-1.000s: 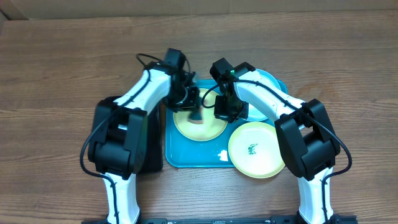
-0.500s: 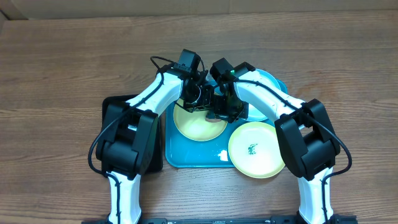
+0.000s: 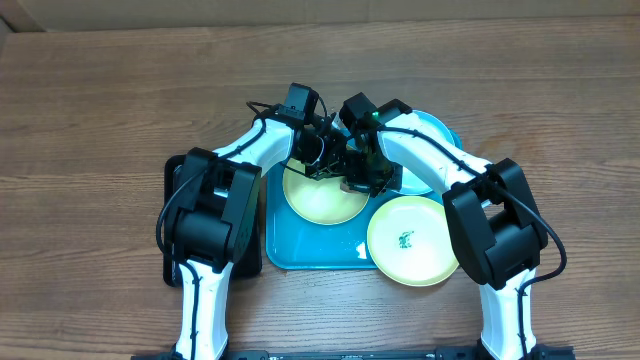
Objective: Clean dirty plates on tray and stack at the side
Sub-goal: 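Scrub the yellow plate surface with the sponge in the left gripper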
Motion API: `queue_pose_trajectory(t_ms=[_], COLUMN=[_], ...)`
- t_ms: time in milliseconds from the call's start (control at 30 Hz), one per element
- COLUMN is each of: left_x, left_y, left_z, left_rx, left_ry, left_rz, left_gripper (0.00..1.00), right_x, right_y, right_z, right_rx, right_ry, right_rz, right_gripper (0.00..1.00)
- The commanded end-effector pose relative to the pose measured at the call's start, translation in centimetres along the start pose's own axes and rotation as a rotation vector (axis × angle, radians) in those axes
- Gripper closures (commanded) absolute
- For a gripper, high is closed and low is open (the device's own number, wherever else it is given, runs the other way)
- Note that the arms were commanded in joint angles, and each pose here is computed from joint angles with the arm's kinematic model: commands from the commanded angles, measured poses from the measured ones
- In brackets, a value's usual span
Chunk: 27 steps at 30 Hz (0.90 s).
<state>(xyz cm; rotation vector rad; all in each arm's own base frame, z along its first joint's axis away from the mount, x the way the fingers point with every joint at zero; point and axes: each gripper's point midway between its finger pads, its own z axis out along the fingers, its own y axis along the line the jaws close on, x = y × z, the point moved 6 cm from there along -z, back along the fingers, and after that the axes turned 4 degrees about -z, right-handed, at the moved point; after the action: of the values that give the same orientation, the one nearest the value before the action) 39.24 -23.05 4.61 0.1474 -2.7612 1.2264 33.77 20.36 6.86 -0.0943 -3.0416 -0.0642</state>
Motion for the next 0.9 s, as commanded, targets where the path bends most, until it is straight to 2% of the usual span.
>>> queue_pose_trajectory(t_ms=[0,467,700,867], left_x=[0.0,5.5,4.9,2.2], left_y=[2.2,4.9,6.9,6.4], left_z=[1.4,0.1,-0.7,-1.2], left_rx=[-0.036,-0.173,-0.343,-0.339], left_ry=[0.028,0.286,0.230,0.113], left_rz=[-0.056,-0.035,-0.111,-0.115], left_gripper=[0.96,0.96,0.96,0.96], right_x=[0.6,0.6,0.6,0.6], right_y=[-0.5,-0.4,-0.4,-0.4], right_z=[1.7,1.7,1.7,1.7], right_rx=[0.054,0.053,0.050,0.047], right_ry=[0.031,0.030,0.034,0.033], right_rz=[-0.014,-0.014,-0.011,-0.011], right_gripper=[0.96,0.96,0.96,0.96])
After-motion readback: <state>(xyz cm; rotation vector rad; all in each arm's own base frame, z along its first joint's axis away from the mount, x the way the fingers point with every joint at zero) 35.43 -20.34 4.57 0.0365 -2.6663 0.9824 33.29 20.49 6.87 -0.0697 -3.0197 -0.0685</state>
